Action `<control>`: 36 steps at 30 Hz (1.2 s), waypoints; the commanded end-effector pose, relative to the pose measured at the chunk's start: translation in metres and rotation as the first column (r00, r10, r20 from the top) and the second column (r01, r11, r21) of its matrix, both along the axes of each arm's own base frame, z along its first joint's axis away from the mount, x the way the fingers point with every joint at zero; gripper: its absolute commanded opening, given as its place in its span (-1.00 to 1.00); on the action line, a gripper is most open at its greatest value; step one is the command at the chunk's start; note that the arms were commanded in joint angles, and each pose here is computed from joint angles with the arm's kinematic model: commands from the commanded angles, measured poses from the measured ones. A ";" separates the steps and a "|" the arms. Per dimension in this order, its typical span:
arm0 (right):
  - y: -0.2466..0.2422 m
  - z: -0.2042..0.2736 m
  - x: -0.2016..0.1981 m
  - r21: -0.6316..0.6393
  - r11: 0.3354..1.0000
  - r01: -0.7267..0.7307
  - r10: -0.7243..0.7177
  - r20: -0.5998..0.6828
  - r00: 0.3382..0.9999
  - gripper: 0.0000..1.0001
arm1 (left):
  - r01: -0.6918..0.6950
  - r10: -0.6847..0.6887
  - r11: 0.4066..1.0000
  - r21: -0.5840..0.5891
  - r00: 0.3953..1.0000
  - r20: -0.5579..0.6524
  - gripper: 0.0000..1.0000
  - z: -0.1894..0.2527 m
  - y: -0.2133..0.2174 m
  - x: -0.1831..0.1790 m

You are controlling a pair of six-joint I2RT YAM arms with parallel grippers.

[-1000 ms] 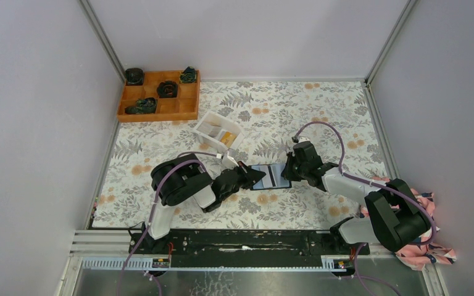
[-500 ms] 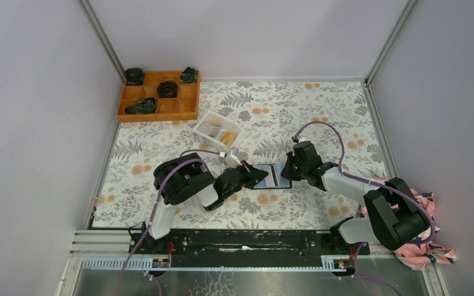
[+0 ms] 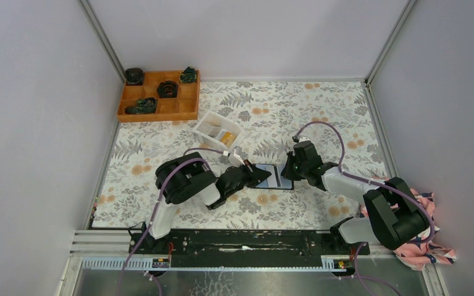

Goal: Put the credit cards into the card holder
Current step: Insert the credit card into the card holder.

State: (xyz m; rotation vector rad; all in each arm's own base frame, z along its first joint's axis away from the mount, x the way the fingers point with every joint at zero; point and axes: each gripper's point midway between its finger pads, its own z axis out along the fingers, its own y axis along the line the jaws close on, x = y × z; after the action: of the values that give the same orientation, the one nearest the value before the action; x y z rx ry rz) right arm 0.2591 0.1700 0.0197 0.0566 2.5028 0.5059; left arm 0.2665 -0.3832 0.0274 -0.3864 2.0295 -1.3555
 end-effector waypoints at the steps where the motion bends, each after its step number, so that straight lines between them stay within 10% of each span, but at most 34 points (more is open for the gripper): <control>1: -0.004 0.001 0.003 0.007 1.000 0.017 -0.017 0.013 1.000 -1.00 | 0.036 -0.034 0.995 0.092 0.999 -0.026 -1.00 -0.023 0.008 -0.014; 36: -0.054 -0.008 0.013 -0.146 0.965 0.220 -0.220 0.017 0.975 -1.00 | 0.127 -0.114 0.973 0.194 0.991 -0.075 -1.00 -0.031 -0.004 -0.019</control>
State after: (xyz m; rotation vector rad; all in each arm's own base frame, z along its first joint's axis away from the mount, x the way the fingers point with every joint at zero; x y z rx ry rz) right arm 0.2648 0.1171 0.0115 0.2465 2.4868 0.2473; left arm 0.2665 -0.3889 0.0253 -0.3337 2.0979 -1.3006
